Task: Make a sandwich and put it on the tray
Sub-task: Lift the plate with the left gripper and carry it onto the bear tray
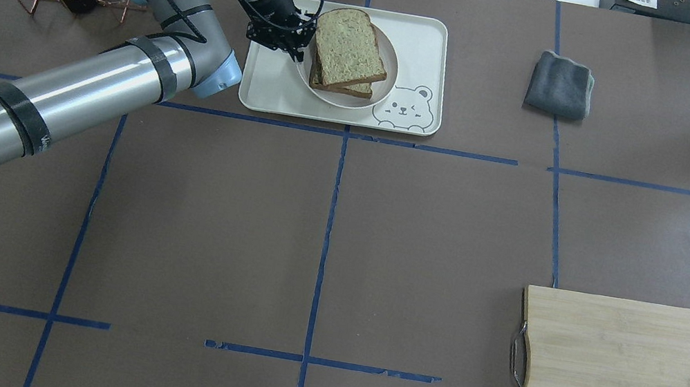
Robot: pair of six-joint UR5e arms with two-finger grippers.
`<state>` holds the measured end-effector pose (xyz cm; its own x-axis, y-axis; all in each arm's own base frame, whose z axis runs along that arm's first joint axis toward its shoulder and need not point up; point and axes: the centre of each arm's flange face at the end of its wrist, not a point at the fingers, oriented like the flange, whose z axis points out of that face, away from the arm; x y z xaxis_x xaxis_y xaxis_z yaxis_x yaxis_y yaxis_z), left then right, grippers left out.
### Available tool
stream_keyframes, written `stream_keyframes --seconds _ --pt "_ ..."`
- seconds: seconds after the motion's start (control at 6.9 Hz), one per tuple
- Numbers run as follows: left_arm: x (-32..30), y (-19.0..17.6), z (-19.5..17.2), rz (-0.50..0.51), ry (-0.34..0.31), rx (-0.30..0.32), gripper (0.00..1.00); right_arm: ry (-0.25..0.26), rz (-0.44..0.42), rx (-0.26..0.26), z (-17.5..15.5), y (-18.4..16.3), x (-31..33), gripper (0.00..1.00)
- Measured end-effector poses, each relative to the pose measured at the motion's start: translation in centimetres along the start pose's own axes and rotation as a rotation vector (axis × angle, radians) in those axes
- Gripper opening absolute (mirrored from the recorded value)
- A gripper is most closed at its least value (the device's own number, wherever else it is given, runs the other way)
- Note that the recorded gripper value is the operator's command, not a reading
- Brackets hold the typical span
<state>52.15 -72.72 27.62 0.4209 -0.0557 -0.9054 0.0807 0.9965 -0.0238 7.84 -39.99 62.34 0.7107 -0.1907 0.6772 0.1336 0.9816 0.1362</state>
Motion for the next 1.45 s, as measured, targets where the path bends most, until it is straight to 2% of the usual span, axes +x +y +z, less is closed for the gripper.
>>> stream_keyframes --seconds 0.43,0.58,0.72,1.01,1.45 --pt "1.1 -0.3 -0.5 0.057 0.004 0.03 1.0 0.0 0.005 0.0 0.0 0.0 0.0 1.0" --pt "2.0 -0.5 -1.7 0.083 0.009 0.041 1.0 0.002 0.004 0.001 0.0 0.0 0.0 1.0" --pt "2.9 -0.5 -4.0 0.105 0.004 0.052 1.0 0.003 0.003 0.001 0.0 0.0 0.0 1.0" --pt "0.9 2.1 -9.4 0.155 -0.019 0.069 1.0 0.005 0.013 -0.001 0.0 0.0 0.0 1.0" --pt "-8.1 7.1 -17.8 0.275 -0.071 0.109 1.0 0.006 0.037 -0.004 0.1 0.1 0.2 1.0"
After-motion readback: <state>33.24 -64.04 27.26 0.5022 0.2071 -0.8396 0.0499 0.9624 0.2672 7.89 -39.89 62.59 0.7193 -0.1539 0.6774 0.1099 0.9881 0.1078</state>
